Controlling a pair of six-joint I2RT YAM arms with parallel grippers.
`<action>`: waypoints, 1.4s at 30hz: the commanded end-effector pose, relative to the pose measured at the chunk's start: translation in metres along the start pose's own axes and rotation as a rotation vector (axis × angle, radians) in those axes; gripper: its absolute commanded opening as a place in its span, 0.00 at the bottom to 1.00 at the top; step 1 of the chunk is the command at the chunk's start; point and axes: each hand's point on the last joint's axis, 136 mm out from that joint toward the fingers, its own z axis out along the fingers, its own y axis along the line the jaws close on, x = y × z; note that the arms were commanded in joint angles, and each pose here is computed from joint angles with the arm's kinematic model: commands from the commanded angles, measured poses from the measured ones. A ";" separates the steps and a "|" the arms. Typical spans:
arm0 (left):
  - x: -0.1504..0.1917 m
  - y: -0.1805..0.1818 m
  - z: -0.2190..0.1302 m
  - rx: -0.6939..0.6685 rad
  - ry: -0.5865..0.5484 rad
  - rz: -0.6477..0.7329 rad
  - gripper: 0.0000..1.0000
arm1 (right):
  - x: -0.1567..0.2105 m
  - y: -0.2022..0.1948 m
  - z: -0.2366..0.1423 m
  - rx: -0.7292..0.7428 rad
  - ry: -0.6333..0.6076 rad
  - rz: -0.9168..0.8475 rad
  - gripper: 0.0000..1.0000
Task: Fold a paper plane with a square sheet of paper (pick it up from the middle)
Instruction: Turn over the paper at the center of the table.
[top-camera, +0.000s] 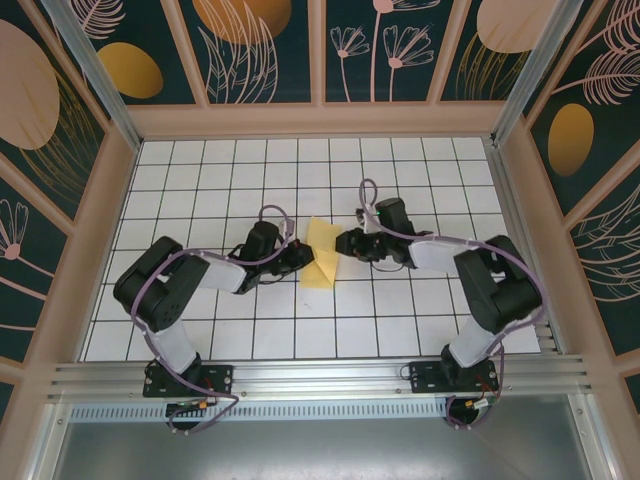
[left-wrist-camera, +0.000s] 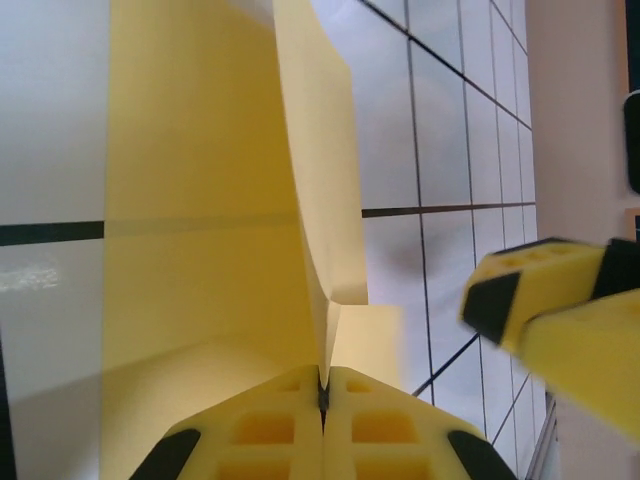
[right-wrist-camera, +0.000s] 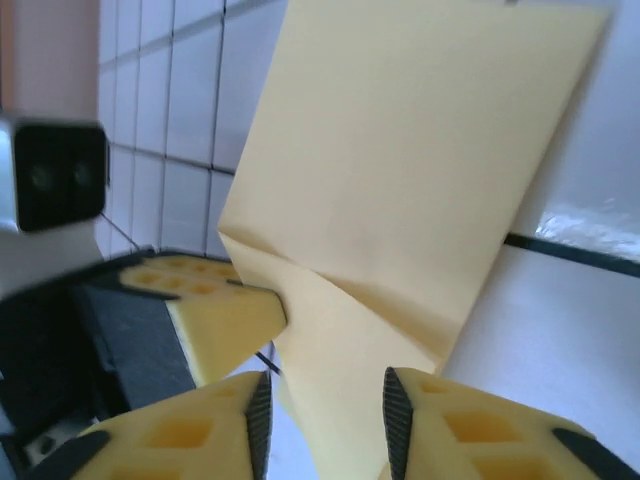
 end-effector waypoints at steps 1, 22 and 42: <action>-0.025 -0.019 -0.018 -0.047 -0.078 0.115 0.05 | -0.023 -0.004 -0.031 0.122 -0.142 -0.018 0.53; -0.129 0.018 -0.131 -1.085 -0.295 0.498 0.06 | -0.067 -0.039 -0.130 0.414 -0.504 0.010 0.82; -0.084 0.053 -0.011 -1.267 -0.086 0.652 0.09 | -0.061 -0.076 -0.138 0.459 -0.500 0.147 0.82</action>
